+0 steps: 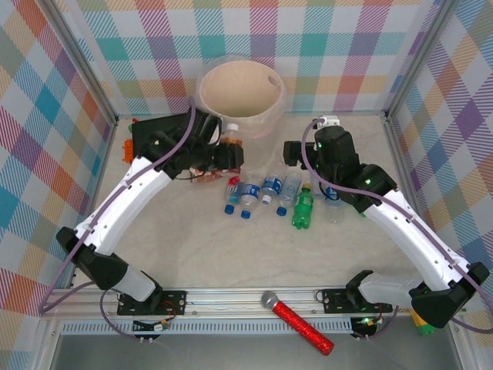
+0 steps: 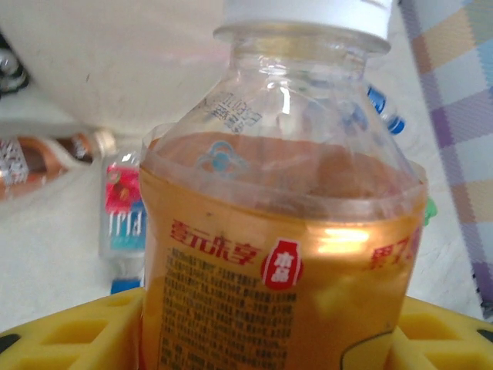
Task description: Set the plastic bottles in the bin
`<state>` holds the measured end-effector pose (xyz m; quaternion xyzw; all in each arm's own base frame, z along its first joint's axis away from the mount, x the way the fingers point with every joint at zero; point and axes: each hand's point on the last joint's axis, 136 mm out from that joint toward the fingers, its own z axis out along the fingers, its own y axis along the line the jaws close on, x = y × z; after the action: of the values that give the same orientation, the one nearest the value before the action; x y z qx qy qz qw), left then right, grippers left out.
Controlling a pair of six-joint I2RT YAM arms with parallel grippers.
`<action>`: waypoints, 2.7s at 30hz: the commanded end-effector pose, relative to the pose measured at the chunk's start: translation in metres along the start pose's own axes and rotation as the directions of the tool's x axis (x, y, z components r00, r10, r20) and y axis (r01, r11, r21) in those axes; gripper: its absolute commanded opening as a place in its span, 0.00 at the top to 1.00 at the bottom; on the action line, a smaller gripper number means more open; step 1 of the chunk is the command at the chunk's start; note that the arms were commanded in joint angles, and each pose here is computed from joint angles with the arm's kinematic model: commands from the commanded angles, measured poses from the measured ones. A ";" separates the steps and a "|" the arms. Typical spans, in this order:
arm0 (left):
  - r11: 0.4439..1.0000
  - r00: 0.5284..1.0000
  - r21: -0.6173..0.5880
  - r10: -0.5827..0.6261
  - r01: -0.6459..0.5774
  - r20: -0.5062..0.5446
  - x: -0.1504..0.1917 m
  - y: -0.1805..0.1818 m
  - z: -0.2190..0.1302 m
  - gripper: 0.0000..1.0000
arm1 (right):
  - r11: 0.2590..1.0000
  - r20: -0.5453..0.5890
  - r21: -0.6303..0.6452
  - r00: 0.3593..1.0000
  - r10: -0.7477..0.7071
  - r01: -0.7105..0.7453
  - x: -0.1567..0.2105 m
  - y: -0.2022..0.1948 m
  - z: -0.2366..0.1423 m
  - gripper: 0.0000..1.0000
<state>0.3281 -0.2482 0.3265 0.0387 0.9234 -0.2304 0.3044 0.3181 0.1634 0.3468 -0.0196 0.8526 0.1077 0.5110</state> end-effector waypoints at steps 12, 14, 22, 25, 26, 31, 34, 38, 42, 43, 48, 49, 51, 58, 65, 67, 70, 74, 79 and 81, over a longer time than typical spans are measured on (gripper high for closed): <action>0.993 0.930 0.113 -0.009 -0.035 0.368 -0.139 -0.023 -0.011 0.43 | 0.998 0.055 -0.030 0.997 0.058 -0.056 -0.014 -0.011 -0.043 0.01; 0.992 0.910 0.121 -0.029 -0.023 0.414 -0.157 -0.020 -0.008 0.43 | 0.997 0.052 -0.032 0.996 0.067 -0.065 -0.012 -0.012 -0.045 0.01; 0.994 0.838 0.103 -0.081 0.030 0.539 -0.209 -0.001 0.013 0.43 | 0.997 0.043 -0.025 0.996 0.076 -0.075 -0.007 -0.017 -0.051 0.01; 0.994 0.820 0.102 -0.087 0.035 0.566 -0.219 0.003 0.023 0.43 | 0.997 0.050 -0.016 0.996 0.077 -0.076 -0.007 -0.020 -0.054 0.01; 0.994 0.819 0.101 -0.087 0.036 0.568 -0.221 0.005 0.026 0.43 | 0.997 0.052 -0.014 0.996 0.076 -0.075 -0.007 -0.021 -0.055 0.01; 0.995 0.816 0.093 -0.093 0.049 0.570 -0.228 0.013 0.036 0.43 | 0.998 0.067 0.000 0.996 0.064 -0.064 -0.009 -0.025 -0.058 0.01; 0.994 0.821 0.095 -0.101 0.057 0.562 -0.229 0.016 0.042 0.43 | 0.998 0.070 0.001 0.996 0.056 -0.057 -0.009 -0.025 -0.057 0.01; 0.994 0.827 0.096 -0.101 0.057 0.553 -0.227 0.018 0.048 0.43 | 0.999 0.072 0.003 0.996 0.050 -0.051 -0.010 -0.023 -0.053 0.01; 0.994 0.828 0.095 -0.099 0.055 0.552 -0.227 0.019 0.049 0.42 | 0.999 0.070 0.001 0.997 0.044 -0.044 -0.011 -0.020 -0.049 0.01; 0.994 0.828 0.094 -0.098 0.055 0.552 -0.228 0.019 0.048 0.40 | 0.999 0.071 0.001 0.997 0.044 -0.044 -0.012 -0.020 -0.049 0.01; 0.994 0.829 0.094 -0.096 0.052 0.550 -0.226 0.018 0.045 0.00 | 0.999 0.070 -0.001 0.997 0.038 -0.038 -0.012 -0.018 -0.046 0.01; 0.994 0.830 0.094 -0.095 0.052 0.550 -0.226 0.017 0.043 0.00 | 0.999 0.068 -0.001 0.997 0.035 -0.035 -0.012 -0.018 -0.045 0.01; 0.994 0.828 0.096 -0.094 0.049 0.552 -0.226 0.016 0.040 0.01 | 0.999 0.070 -0.002 0.997 0.037 -0.037 -0.012 -0.018 -0.045 0.01; 0.994 0.837 0.100 -0.088 0.040 0.540 -0.220 0.013 0.028 0.00 | 0.999 0.060 -0.013 0.998 0.032 -0.031 -0.010 -0.014 -0.040 0.01; 0.993 0.851 0.111 -0.092 0.040 0.517 -0.201 0.014 0.007 0.01 | 0.999 0.042 -0.015 0.999 0.033 -0.032 -0.004 -0.011 -0.031 0.01; 0.993 0.856 0.109 -0.094 0.044 0.509 -0.191 0.016 0.000 0.01 | 1.000 0.025 -0.004 0.999 0.027 -0.027 0.002 -0.012 -0.026 0.01; 0.992 0.864 0.118 -0.101 0.048 0.494 -0.174 0.019 -0.011 0.00 | 1.000 -0.006 0.019 1.000 0.025 -0.025 0.011 -0.015 -0.021 0.01; 0.989 0.879 0.135 -0.123 0.068 0.460 -0.145 0.024 -0.021 0.00 | 0.996 -0.054 0.081 0.998 0.039 -0.034 0.027 -0.026 -0.013 0.01; 0.989 0.902 0.126 -0.125 0.080 0.413 -0.105 0.032 -0.036 0.00 | 0.986 -0.163 0.148 0.982 0.096 -0.072 0.055 -0.042 0.003 0.01; 0.990 0.913 0.115 -0.125 0.086 0.388 -0.089 0.037 -0.041 0.00 | 0.981 -0.238 0.150 0.958 0.158 -0.124 0.071 -0.050 0.010 0.01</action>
<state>0.4056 -0.1943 0.3942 -0.0473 0.8271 -0.2854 0.4819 0.3053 0.1305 0.2990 0.0325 0.8914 0.0765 0.4455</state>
